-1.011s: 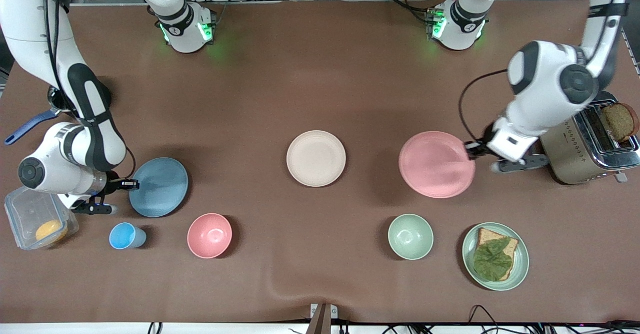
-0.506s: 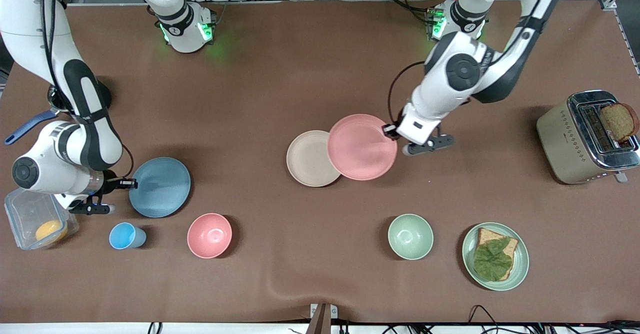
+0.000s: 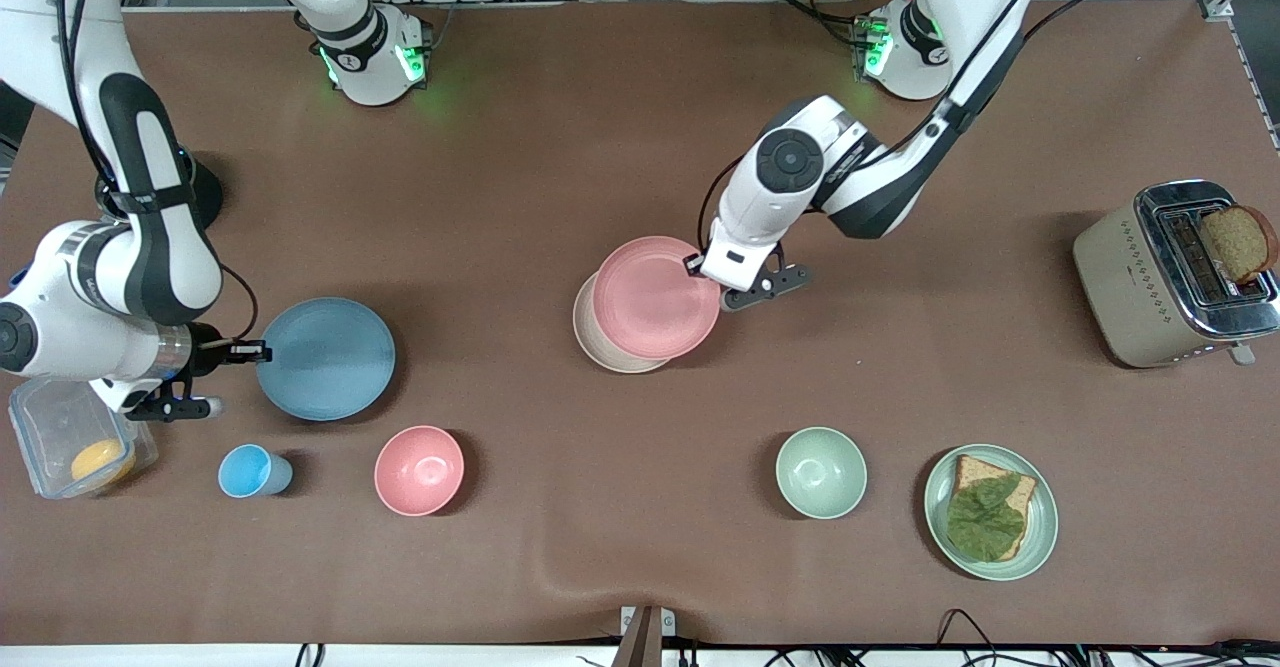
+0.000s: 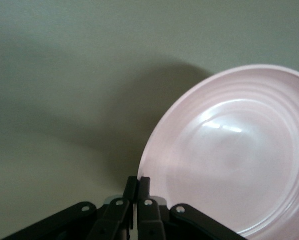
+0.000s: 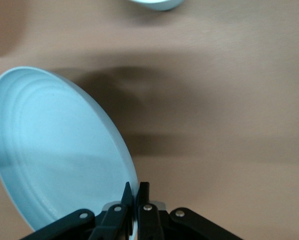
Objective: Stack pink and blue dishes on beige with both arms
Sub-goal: 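Carry the pink plate with the left gripper onto the beige plate, then open the left gripper and lift it away from the plate stack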
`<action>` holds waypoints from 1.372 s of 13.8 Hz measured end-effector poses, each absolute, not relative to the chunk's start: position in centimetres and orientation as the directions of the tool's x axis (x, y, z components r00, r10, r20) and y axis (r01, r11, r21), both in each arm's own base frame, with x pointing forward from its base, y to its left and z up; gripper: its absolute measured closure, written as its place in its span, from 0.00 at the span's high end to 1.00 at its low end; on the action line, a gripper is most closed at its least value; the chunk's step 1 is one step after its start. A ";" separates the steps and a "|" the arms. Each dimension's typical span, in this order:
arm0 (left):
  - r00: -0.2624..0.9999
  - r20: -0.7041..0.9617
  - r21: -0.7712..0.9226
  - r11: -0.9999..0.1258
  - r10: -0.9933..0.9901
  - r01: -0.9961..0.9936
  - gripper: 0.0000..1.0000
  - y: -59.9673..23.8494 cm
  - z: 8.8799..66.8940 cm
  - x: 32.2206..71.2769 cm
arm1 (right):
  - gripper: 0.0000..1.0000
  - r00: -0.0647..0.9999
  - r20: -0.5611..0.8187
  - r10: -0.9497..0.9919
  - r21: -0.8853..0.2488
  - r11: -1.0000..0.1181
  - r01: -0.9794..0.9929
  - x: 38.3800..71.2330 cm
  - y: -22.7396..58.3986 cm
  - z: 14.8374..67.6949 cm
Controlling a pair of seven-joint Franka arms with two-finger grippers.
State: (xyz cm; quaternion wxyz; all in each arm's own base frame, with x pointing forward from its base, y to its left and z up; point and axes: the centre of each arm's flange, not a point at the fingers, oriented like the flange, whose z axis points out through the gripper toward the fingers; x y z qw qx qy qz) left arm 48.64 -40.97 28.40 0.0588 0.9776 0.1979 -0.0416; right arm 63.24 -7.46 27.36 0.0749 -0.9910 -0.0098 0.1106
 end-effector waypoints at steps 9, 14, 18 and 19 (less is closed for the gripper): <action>0.897 -0.116 0.080 -0.896 0.427 0.437 0.04 -43.8 23.8 48.9 | 0.06 0.959 -0.277 0.056 -0.236 -0.972 -0.011 62.7 -5.2 29.5; 0.899 -0.118 0.079 -0.899 0.422 0.432 0.04 -44.7 23.8 48.1 | 0.06 0.959 -0.277 0.056 -0.238 -0.971 -0.012 62.7 -5.1 29.5; 0.902 -0.116 0.075 -0.901 0.417 0.426 0.04 -45.1 23.5 47.6 | 0.06 0.959 -0.278 0.056 -0.238 -0.971 -0.012 62.7 -5.1 29.5; 0.904 -0.110 0.072 -0.903 0.414 0.423 0.04 -45.0 23.4 47.7 | 0.06 0.959 -0.279 0.056 -0.238 -0.971 -0.012 62.7 -5.1 29.5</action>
